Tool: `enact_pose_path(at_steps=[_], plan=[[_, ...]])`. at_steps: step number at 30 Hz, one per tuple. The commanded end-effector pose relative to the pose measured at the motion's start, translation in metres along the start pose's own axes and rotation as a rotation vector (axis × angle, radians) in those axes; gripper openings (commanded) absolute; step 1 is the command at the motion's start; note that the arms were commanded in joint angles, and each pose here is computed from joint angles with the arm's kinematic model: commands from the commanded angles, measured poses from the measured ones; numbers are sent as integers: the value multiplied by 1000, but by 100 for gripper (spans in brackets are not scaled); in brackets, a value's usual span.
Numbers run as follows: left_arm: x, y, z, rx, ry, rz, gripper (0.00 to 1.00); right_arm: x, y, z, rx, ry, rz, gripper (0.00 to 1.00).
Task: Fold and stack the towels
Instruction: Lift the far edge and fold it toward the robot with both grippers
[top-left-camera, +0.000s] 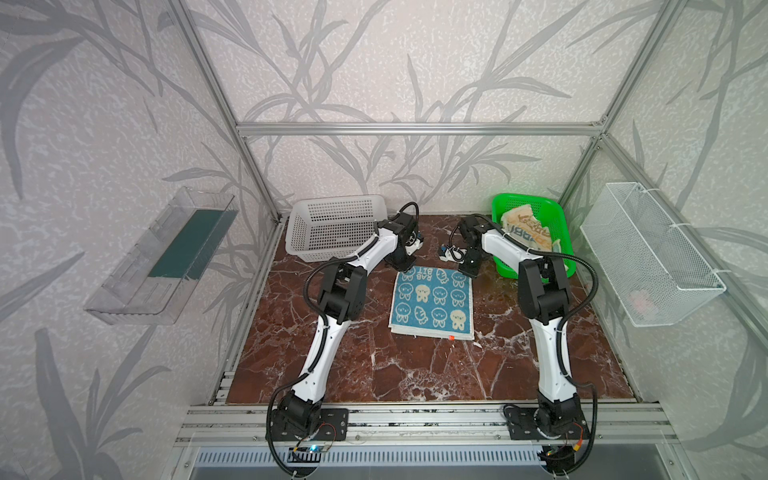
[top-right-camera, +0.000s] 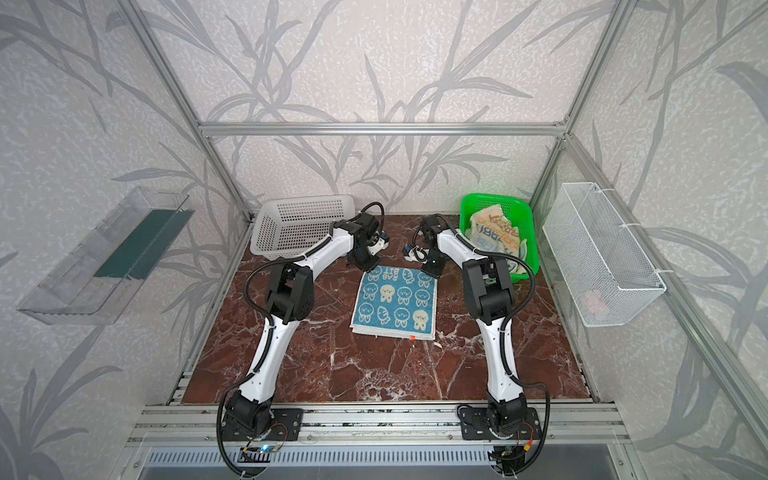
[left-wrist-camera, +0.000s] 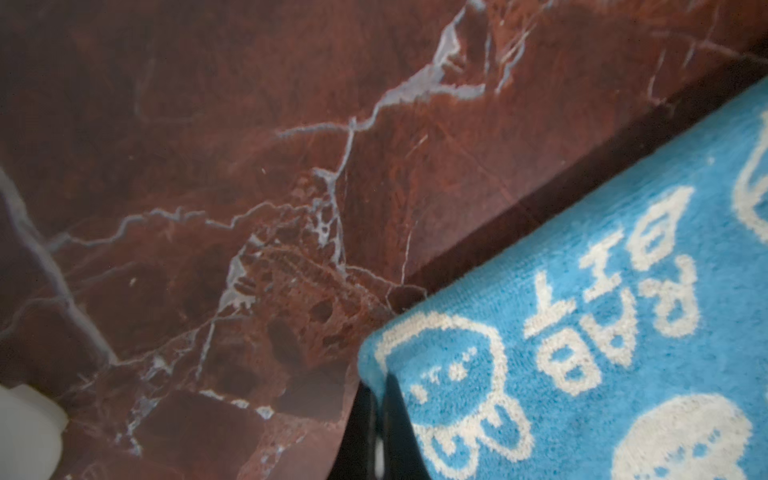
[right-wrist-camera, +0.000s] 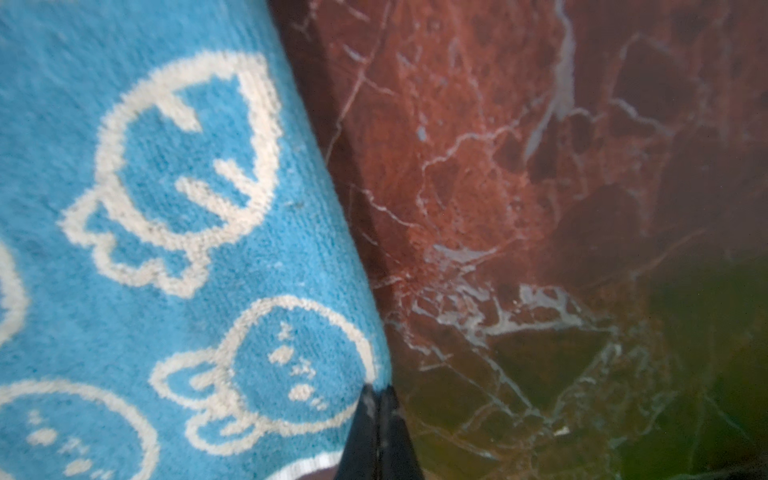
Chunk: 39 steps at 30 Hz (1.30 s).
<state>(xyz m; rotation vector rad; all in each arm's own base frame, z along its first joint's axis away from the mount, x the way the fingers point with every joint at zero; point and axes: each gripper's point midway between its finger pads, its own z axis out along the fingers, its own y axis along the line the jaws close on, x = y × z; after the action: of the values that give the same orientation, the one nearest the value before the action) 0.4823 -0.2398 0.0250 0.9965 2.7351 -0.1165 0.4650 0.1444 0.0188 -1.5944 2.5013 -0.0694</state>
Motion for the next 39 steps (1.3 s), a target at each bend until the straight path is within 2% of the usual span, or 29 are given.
enact_pose_path(at_steps=[1,9,20,33,39], plan=[[5,8,-4,-18,22,-30,0,1,-1,0,14,-22,8,0],[-13,14,-39,-66,-117,-12,0,-17,-16,-33,154,-206,5,0],[-15,14,-70,-127,-291,32,0,-17,-9,-62,230,-305,-37,0],[-3,0,-88,-111,-415,63,0,-6,23,-89,212,-382,-78,0],[6,-9,-97,-94,-466,90,0,3,48,-94,125,-386,-61,0]])
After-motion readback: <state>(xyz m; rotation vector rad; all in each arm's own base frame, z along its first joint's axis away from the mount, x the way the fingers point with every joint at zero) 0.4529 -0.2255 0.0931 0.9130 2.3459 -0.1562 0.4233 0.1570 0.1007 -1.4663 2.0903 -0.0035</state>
